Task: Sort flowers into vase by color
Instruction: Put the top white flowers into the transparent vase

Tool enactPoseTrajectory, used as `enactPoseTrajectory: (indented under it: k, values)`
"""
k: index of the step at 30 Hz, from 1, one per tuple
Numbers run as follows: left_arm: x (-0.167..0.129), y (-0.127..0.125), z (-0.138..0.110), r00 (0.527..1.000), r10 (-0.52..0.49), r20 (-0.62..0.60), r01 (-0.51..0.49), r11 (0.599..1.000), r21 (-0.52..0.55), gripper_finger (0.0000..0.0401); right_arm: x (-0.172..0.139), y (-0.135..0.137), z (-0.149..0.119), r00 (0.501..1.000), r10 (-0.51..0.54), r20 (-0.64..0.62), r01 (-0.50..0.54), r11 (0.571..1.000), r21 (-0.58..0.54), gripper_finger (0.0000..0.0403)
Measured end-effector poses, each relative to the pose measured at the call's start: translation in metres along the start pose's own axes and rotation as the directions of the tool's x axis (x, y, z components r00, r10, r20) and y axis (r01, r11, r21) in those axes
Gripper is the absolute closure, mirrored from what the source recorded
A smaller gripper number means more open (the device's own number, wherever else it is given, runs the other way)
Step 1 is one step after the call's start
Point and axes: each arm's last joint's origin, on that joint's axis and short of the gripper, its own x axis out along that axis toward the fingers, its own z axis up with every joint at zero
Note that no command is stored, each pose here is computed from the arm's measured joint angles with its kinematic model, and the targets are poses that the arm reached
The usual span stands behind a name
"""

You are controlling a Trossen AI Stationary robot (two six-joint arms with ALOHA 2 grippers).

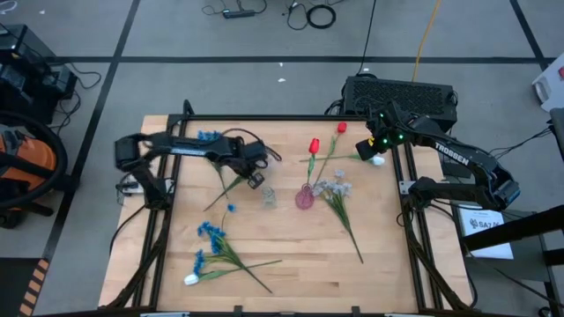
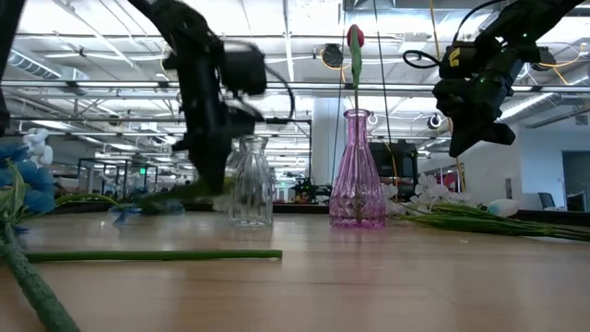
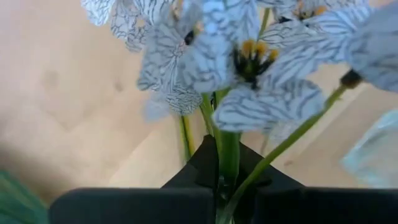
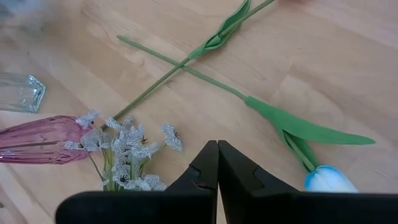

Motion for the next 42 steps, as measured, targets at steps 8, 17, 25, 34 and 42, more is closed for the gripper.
enactPoseTrajectory:
  k: [8, 17, 25, 34, 42]
  values:
    - [-0.09, 0.008, 0.0, 0.921, -0.077, 0.383, 0.133, 0.983, -0.123, 0.0388, 0.0, 0.0, 0.0, 1.0, 0.0, 0.0, 0.0, 0.999, -0.036, 0.0403]
    - [-0.166, 0.009, -0.005, 0.642, -0.137, 0.754, 0.318, 0.943, -0.099, 0.0387, 0.0, 0.0, 0.0, 1.0, 0.0, 0.002, 0.0, 0.998, -0.057, 0.0403]
    - [-0.188, -0.02, -0.006, 0.437, -0.167, 0.884, 0.322, 0.947, 0.02, 0.0386, 0.0, 0.0, 0.0, 1.0, 0.003, 0.003, -0.003, 0.997, -0.075, 0.0403]
    - [-0.178, -0.064, -0.023, 0.431, -0.081, 0.899, 0.212, 0.977, -0.014, 0.0386, 0.0, 0.0, 0.001, 1.0, 0.005, 0.01, -0.004, 0.99, -0.139, 0.0403]
    - [-0.156, -0.095, -0.029, 0.428, 0.02, 0.904, 0.141, 0.986, -0.088, 0.0386, 0.0, 0.001, 0.002, 1.0, 0.006, 0.015, -0.004, 0.987, -0.162, 0.0403]
